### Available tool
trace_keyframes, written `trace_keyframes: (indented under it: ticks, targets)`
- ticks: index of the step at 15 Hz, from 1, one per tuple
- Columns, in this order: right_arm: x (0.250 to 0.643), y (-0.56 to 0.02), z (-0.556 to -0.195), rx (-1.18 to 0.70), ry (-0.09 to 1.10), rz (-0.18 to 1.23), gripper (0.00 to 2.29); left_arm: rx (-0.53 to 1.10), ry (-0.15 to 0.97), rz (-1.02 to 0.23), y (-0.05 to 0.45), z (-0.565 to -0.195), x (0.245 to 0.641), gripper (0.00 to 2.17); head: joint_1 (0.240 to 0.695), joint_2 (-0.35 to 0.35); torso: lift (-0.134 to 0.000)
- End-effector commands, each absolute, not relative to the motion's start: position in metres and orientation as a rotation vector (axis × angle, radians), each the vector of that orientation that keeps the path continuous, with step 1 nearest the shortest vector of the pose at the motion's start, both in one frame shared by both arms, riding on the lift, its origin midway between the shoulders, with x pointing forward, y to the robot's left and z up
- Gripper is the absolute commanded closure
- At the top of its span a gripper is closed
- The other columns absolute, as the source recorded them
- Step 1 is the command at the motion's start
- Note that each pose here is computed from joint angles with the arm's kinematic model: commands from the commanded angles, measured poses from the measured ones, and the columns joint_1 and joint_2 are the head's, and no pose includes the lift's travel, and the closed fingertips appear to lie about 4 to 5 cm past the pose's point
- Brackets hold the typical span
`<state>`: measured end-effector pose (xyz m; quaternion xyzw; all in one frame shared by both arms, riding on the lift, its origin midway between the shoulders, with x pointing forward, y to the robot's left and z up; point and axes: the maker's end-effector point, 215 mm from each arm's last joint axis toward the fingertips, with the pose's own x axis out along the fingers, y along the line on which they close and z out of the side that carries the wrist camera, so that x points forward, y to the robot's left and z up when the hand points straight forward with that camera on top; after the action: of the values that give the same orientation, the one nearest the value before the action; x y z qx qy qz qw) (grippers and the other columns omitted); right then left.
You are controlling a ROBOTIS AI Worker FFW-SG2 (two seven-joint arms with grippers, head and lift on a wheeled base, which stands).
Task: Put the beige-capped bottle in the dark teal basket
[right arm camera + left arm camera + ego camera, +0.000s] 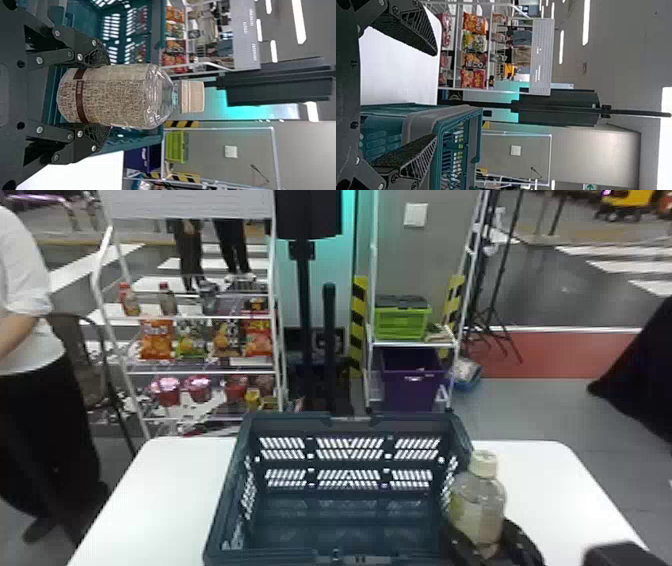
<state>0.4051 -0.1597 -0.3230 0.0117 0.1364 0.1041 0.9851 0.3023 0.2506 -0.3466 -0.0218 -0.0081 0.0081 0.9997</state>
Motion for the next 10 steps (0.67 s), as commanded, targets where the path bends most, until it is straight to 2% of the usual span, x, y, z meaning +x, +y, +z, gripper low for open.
trace_keyframes:
  ticks: [1,4,6,10]
  targets:
    - [0.424,-0.144,-0.334,-0.020,0.373,0.237,2.22,-0.044,-0.015,0.020,0.252,-0.347,0.301,0.16,0.499,0.000,0.000]
    - [0.445,-0.129,-0.341,-0.053,0.464,0.265,2.22,-0.046,-0.020,0.021,0.252,-0.345,0.301,0.16,0.499,0.000,0.000]
    - [0.446,-0.114,-0.356,-0.086,0.575,0.301,2.22,-0.045,-0.016,0.022,0.252,-0.347,0.301,0.16,0.499,0.000,0.000]
    - [0.471,-0.087,-0.367,-0.108,0.650,0.338,2.22,-0.046,-0.020,0.021,0.252,-0.345,0.301,0.16,0.499,0.000,0.000]
